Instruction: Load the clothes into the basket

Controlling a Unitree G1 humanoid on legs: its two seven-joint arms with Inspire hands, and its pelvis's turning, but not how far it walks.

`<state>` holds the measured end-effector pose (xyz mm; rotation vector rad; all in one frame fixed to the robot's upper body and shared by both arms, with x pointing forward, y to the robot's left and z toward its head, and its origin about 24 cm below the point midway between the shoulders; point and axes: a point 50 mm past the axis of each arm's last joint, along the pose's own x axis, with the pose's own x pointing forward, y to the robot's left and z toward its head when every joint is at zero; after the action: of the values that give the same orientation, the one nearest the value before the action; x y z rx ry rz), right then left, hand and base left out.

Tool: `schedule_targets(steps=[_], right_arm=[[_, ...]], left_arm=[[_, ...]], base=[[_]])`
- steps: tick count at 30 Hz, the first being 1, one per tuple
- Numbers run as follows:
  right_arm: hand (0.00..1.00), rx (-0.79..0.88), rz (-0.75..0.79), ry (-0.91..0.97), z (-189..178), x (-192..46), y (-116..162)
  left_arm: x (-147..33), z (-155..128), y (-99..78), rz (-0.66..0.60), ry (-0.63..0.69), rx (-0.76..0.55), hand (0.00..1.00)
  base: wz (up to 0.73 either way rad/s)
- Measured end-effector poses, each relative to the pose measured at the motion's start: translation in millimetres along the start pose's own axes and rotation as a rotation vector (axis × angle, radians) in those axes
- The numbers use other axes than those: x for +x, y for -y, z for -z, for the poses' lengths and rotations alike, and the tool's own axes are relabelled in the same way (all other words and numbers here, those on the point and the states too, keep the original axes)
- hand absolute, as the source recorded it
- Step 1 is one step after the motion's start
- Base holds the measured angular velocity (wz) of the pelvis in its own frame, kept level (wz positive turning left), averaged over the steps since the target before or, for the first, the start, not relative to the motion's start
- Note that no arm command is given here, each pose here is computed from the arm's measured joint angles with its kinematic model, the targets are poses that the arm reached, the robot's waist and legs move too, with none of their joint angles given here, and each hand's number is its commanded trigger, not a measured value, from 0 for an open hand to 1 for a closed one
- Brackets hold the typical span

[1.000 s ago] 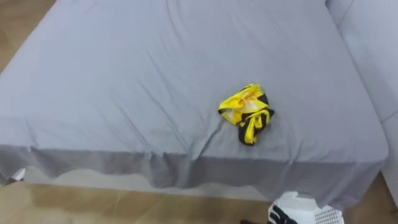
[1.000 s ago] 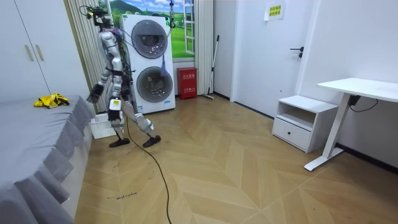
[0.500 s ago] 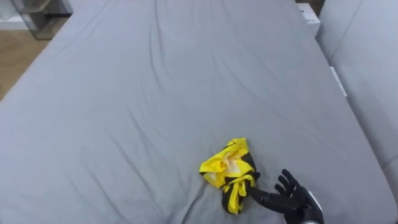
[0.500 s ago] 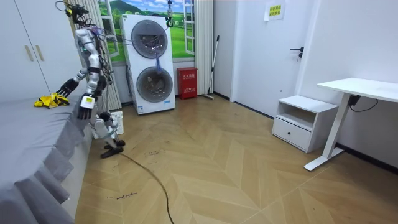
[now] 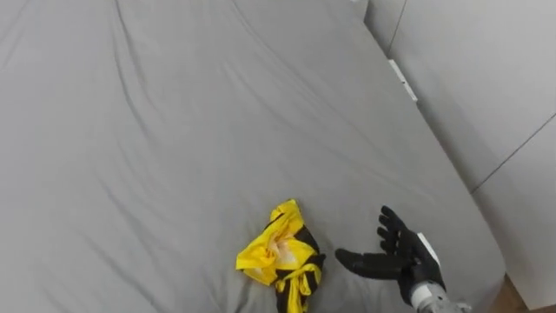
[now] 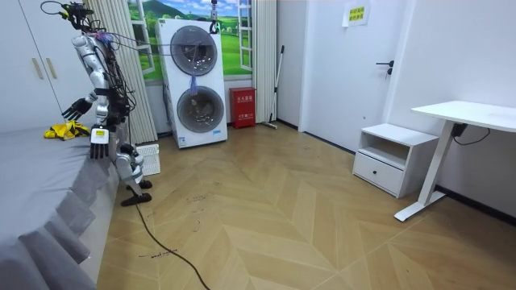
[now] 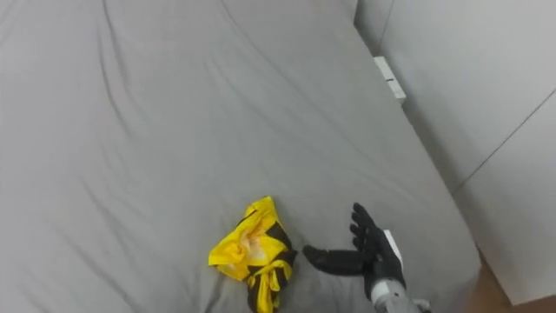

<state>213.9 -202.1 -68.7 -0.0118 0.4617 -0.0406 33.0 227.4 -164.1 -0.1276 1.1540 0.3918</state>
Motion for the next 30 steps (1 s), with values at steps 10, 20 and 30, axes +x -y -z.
schedule_targets(steps=[10, 20, 30], right_arm=[[0.0, -0.056, -0.046, 0.007, -35, 41, -6], [0.0, -0.115, -0.089, 0.082, -65, 54, -20], [0.0, -0.247, -0.168, -0.006, -43, 50, -31]], left_arm=[[9.6, -21, 14.1, 0.055, -0.008, 0.067, 0.0], [12.5, -26, 14.2, 0.07, -0.041, 0.114, 0.0], [14.6, -35, 16.0, 0.076, -0.022, 0.129, 0.0]], base=[[0.04], [-0.02], [0.0]])
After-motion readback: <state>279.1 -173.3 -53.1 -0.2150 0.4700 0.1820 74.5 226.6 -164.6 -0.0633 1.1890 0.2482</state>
